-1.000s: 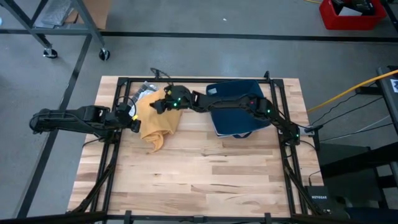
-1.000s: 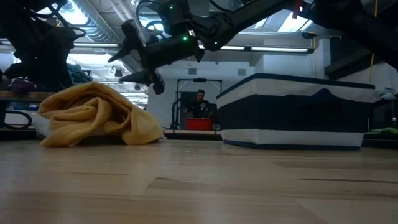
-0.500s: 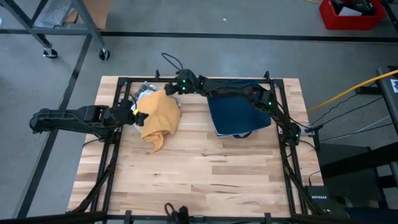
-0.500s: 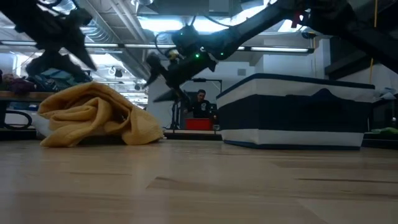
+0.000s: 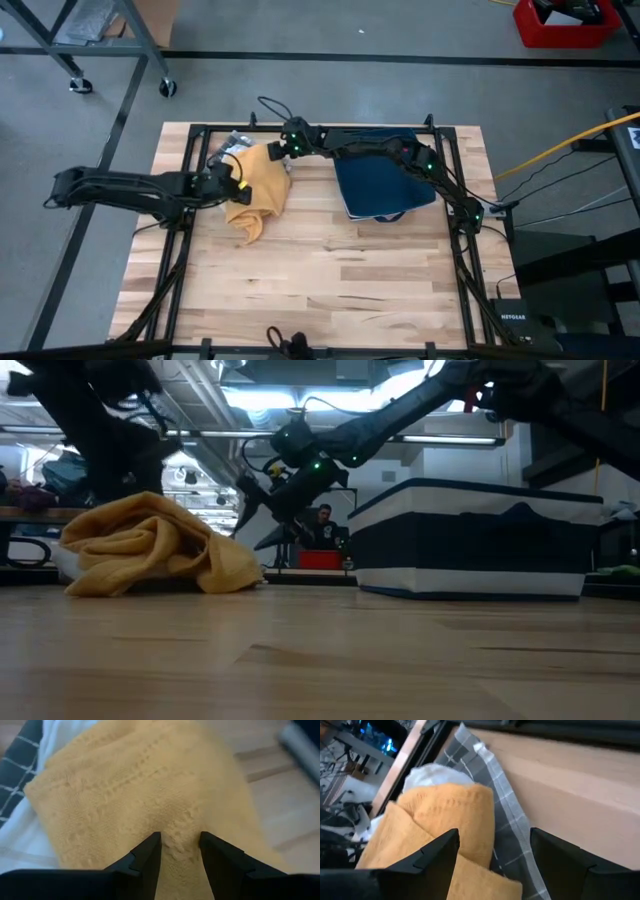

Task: Fold towel
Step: Put the stacked folded towels into the blue laundry organizer

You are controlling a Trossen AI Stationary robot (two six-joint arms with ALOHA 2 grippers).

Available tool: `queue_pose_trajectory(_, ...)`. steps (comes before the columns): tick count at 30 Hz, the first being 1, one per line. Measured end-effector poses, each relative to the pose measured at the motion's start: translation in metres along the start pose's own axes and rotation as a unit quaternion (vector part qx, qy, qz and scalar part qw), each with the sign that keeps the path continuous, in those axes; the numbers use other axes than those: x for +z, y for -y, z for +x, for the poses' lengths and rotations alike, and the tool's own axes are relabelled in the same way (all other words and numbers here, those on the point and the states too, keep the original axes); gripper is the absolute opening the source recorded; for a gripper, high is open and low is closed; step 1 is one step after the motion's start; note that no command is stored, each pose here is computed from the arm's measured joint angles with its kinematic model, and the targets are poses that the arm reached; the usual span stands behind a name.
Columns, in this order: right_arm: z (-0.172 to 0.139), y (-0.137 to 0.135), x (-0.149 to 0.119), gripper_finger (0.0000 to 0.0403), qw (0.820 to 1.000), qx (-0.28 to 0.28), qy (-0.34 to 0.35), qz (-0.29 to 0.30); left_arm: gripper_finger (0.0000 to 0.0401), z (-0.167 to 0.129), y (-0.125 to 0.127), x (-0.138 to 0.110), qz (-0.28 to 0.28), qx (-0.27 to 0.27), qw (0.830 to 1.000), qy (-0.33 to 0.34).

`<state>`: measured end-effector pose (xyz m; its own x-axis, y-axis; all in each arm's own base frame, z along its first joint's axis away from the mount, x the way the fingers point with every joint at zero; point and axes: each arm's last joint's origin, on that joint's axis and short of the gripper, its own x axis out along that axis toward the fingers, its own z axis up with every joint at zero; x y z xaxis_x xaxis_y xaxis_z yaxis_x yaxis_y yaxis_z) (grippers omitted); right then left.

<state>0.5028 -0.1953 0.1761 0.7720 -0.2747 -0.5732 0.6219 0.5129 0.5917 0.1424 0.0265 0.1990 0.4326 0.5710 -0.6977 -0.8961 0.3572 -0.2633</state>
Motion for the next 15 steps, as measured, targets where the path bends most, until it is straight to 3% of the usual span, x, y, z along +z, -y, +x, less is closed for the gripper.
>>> queue_pose_trajectory(8,0.0,-0.001,-0.003,0.0253,0.998,0.034,-0.042,-0.019,0.013,0.035,0.01,-0.02,0.05,0.068,0.993,-0.087)
queue_pose_trajectory(12,-0.003,-0.003,-0.003,0.0253,0.996,0.053,-0.061,-0.035,0.013,0.052,0.023,-0.031,0.053,0.051,0.989,-0.125)
queue_pose_trajectory(15,-0.008,-0.007,-0.002,0.0253,0.992,0.078,-0.082,-0.054,0.013,0.061,0.037,-0.038,0.048,0.008,0.989,-0.137)
